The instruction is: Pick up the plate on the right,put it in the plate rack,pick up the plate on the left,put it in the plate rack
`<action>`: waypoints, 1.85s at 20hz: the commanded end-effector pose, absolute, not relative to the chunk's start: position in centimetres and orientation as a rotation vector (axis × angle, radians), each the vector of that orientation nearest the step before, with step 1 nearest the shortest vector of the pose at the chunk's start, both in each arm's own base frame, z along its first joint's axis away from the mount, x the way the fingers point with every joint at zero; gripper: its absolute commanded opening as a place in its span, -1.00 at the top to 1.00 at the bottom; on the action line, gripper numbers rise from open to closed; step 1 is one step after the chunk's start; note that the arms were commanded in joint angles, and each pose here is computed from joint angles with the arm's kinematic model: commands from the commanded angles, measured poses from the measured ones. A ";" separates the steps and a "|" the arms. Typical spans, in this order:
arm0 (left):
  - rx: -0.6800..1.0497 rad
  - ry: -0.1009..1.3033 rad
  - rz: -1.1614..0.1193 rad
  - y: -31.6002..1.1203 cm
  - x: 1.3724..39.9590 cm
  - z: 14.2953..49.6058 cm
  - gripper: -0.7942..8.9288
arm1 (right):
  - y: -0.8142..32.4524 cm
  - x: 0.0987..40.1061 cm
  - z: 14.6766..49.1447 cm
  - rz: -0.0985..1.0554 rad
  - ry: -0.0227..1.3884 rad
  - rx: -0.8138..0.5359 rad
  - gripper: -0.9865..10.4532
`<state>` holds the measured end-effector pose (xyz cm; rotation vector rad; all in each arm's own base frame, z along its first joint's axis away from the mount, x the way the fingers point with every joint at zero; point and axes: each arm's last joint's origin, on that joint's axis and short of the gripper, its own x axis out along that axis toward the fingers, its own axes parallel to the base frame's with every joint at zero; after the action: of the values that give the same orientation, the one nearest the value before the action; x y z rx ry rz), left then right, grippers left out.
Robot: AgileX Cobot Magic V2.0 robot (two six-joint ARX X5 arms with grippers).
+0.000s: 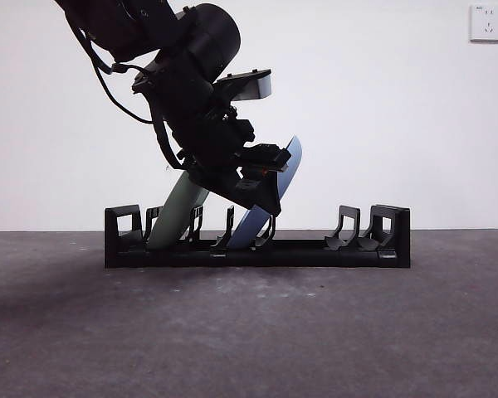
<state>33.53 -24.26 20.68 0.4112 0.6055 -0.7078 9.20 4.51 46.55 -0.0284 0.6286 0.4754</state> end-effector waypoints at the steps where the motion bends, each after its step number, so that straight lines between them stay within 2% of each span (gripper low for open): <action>1: 0.375 0.590 -0.726 -24.2 32.9 21.9 0.31 | 4.5 9.2 46.5 0.482 0.627 -0.036 0.22; 5: 0.312 0.516 -0.715 -23.0 31.3 26.4 0.31 | 4.5 9.2 46.5 0.484 0.620 -0.042 0.22; 8: 0.264 0.494 -0.713 -21.5 28.7 30.4 0.31 | 4.6 9.4 46.5 0.489 0.625 -0.057 0.22; 13: 0.207 0.527 -0.754 -17.3 21.7 36.5 0.31 | 5.2 10.2 45.6 0.551 0.720 -0.121 0.22; 17: 0.174 0.555 -0.808 -13.4 16.4 39.2 0.32 | 5.7 10.7 45.2 0.654 0.763 -0.130 0.23; 19: 0.165 0.542 -0.813 -11.8 14.4 40.1 0.33 | 5.8 10.8 45.2 0.677 0.769 -0.121 0.23; 22: 0.153 0.498 -0.815 -10.3 12.4 41.0 0.33 | 5.9 11.0 45.1 0.681 0.772 -0.127 0.51; 23: 0.149 0.483 -0.816 -9.9 12.0 41.2 0.37 | 5.9 11.0 45.1 0.683 0.774 -0.126 0.51; 24: 0.148 0.477 -0.817 -9.7 11.7 41.3 0.56 | 5.9 11.0 45.1 0.683 0.774 -0.126 0.51; 25: 0.147 0.474 -0.817 -9.6 11.5 41.4 0.86 | 5.9 11.0 45.1 0.683 0.774 -0.126 0.52; 28: 0.148 0.480 -0.817 -9.5 11.4 41.4 0.85 | 5.9 11.0 45.1 0.683 0.773 -0.126 0.86; 37: 0.150 0.480 -0.817 -9.5 11.4 41.3 0.85 | 6.0 11.5 45.0 0.650 0.790 -0.126 0.82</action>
<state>11.36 -9.44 41.55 0.1544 0.4721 -0.8143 11.60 6.08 45.20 -0.1243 0.7628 0.6533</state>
